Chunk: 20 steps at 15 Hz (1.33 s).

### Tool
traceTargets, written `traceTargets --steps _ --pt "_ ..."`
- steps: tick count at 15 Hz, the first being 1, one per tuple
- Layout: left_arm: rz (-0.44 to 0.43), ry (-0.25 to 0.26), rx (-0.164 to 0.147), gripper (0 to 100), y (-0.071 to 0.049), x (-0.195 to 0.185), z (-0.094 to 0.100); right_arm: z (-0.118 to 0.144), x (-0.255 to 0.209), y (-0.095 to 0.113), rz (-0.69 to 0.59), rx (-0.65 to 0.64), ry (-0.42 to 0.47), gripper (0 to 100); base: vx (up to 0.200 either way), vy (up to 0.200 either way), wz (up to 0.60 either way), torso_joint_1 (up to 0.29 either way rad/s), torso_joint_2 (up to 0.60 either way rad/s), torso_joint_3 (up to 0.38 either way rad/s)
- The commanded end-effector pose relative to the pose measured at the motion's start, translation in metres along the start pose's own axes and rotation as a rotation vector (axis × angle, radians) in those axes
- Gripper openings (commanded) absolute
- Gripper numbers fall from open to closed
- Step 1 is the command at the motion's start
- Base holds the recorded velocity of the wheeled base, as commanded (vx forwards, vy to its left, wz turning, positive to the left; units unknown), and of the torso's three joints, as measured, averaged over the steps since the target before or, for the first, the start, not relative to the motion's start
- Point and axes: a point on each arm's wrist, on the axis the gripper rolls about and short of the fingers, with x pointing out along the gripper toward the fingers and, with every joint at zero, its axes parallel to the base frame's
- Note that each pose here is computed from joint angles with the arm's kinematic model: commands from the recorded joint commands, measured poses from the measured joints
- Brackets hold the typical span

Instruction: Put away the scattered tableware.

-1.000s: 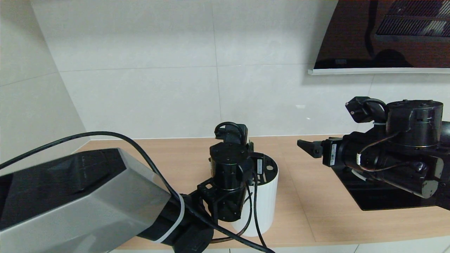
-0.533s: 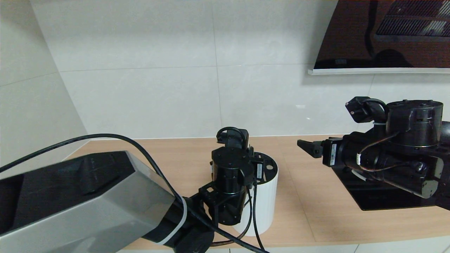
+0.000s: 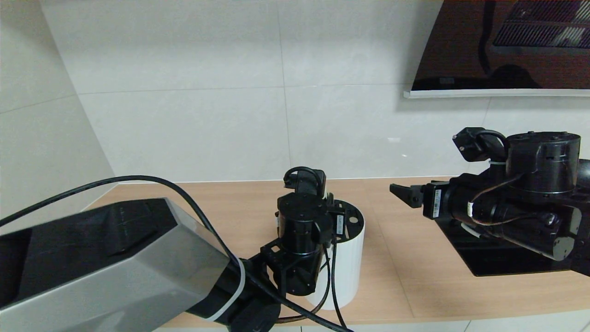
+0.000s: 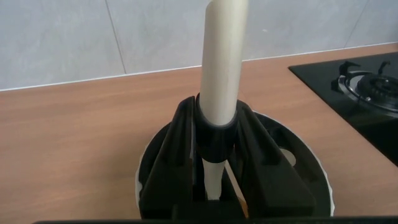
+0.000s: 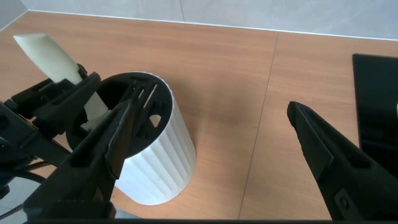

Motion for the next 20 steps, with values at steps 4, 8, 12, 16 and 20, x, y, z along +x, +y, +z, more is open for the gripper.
traceTargets --steps 4,8,12,16,20 --pt "-0.001 -0.003 -0.003 100 0.000 -0.001 0.002 0.000 0.000 0.000 -0.001 0.000 0.001 100 0.000 0.000 0.00 0.000 0.00 0.000" --pt "-0.001 -0.006 -0.006 100 0.000 -0.001 0.002 0.000 0.000 0.000 0.000 0.000 0.002 100 0.000 0.000 0.00 0.000 0.00 0.000" --pt "-0.031 -0.076 -0.057 100 0.010 -0.020 0.026 -0.001 0.000 0.000 -0.001 0.000 0.001 100 0.000 0.000 0.00 0.000 0.00 0.000" --pt "-0.203 -0.138 -0.090 100 0.032 -0.061 0.064 0.001 -0.003 0.000 0.002 0.001 -0.006 100 0.000 0.000 0.00 0.000 0.00 0.000" --pt "-0.281 -0.323 -0.174 100 0.068 -0.109 0.138 0.018 -0.031 -0.001 0.006 -0.061 -0.094 100 0.000 0.000 0.00 0.000 0.00 0.000"
